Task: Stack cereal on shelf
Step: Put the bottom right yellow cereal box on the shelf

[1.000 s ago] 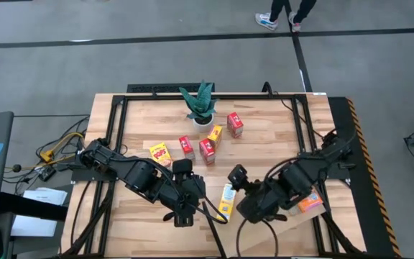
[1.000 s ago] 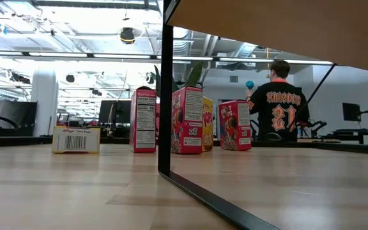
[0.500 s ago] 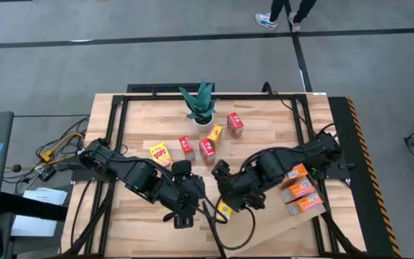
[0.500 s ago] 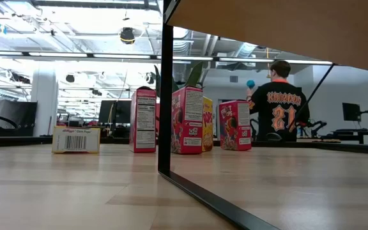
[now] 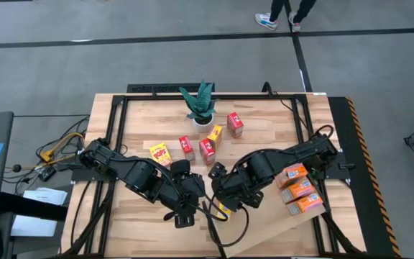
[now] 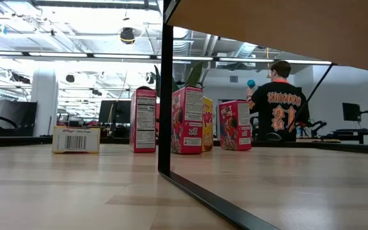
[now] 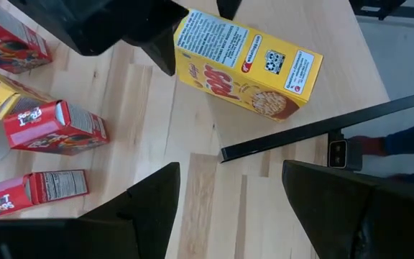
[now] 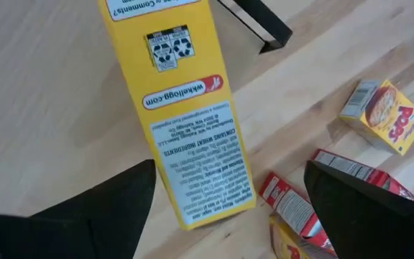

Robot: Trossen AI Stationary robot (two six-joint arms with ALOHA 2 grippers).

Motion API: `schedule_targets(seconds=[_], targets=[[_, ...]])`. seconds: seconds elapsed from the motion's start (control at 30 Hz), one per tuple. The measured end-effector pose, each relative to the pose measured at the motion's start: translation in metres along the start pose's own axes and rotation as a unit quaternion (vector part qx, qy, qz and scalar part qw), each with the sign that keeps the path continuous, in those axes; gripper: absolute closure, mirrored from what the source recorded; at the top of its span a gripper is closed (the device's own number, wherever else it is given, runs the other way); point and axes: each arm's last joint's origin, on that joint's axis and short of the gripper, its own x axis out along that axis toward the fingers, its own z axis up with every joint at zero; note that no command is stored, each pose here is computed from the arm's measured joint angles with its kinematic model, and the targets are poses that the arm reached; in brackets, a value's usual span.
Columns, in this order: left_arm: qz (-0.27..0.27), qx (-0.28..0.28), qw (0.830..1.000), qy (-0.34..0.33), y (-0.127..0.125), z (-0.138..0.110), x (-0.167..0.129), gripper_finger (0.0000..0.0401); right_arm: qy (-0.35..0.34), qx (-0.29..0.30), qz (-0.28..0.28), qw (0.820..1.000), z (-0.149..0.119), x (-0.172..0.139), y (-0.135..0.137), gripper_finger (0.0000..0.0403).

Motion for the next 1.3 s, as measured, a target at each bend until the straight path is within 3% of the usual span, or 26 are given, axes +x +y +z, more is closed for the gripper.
schedule_targets(seconds=[0.37,0.9,1.3], targets=[[0.0,0.0,1.0,0.001,0.0,0.0,0.0,0.0165,0.054,-0.006,0.039,0.998,-0.008,0.03,0.009,0.0083],[0.013,0.005,1.0,0.006,0.002,-0.002,0.0,0.0165,0.046,0.0,0.032,0.998,-0.007,0.028,0.009,0.011],[0.017,0.007,1.0,0.012,0.002,-0.003,0.0,0.0165,0.046,0.006,0.033,0.998,-0.007,0.027,0.009,0.0211]])
